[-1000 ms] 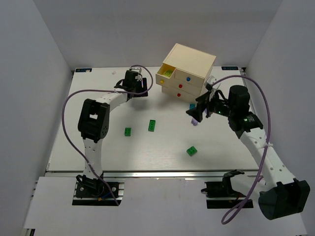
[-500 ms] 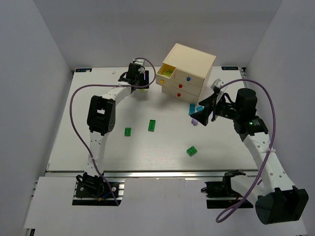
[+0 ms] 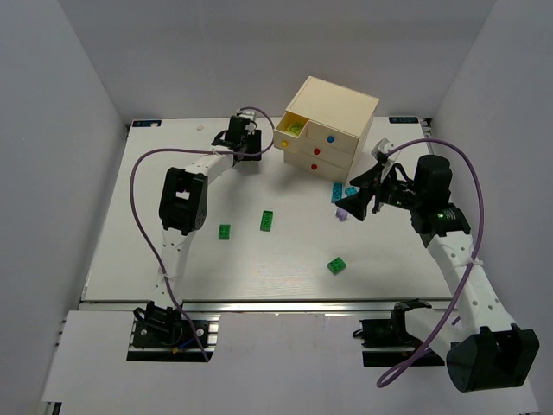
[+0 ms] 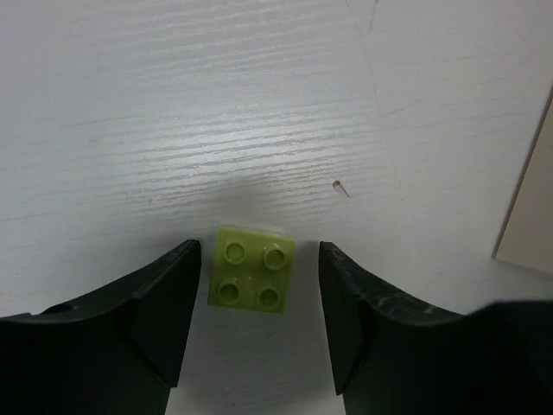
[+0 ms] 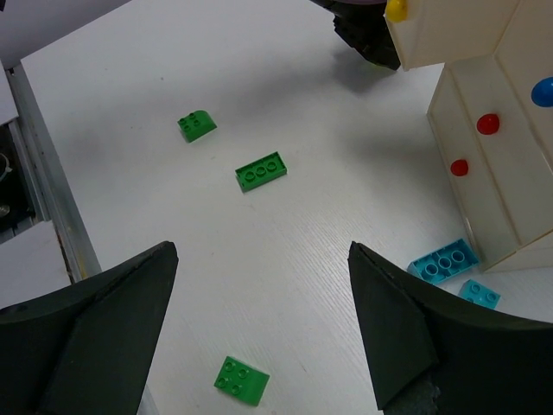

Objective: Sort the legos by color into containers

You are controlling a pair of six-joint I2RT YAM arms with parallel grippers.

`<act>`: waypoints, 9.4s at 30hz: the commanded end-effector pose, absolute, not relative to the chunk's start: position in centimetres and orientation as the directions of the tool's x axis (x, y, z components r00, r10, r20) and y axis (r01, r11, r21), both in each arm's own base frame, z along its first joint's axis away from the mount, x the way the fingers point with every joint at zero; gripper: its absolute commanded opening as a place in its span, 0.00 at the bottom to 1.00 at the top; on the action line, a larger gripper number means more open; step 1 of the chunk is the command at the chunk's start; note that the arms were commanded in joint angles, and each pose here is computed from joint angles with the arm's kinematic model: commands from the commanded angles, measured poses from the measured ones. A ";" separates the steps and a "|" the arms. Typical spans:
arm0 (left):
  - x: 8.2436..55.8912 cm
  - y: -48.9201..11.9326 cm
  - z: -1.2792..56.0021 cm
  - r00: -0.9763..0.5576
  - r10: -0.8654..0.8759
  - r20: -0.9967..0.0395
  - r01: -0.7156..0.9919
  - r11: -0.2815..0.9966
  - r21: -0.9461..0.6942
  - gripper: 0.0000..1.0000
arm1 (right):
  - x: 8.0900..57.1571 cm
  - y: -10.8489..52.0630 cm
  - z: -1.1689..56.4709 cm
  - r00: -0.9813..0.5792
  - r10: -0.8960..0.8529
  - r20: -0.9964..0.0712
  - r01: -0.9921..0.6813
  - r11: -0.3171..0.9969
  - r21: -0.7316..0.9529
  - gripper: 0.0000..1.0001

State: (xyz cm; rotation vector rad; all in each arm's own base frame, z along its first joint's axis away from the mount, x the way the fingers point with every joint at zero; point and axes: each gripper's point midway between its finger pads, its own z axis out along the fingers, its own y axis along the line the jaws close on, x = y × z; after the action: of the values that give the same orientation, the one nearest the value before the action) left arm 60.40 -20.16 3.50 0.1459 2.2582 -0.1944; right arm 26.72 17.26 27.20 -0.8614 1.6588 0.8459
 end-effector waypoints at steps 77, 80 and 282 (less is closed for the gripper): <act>51.9 -32.7 37.0 -0.268 -0.215 -0.939 0.644 0.685 -0.340 0.66 | 28.9 12.3 22.5 -0.262 -0.089 -0.961 -0.829 0.530 0.177 0.32; 49.5 -31.6 40.3 -0.230 -0.262 -0.937 0.657 0.668 -0.348 0.45 | 28.2 12.6 22.5 -0.197 -0.125 -0.973 -0.862 0.495 0.111 0.21; 43.0 -42.2 28.3 -0.481 -0.475 -0.737 0.536 0.506 -0.676 0.16 | 56.5 7.8 21.6 -0.524 -0.218 -0.823 -0.367 0.930 -0.013 0.12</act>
State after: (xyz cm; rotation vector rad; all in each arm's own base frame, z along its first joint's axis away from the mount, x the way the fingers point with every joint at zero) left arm 45.30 -42.55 21.86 -0.0173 1.8012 -1.1129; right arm 57.04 9.44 26.45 -0.4462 1.9706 0.2731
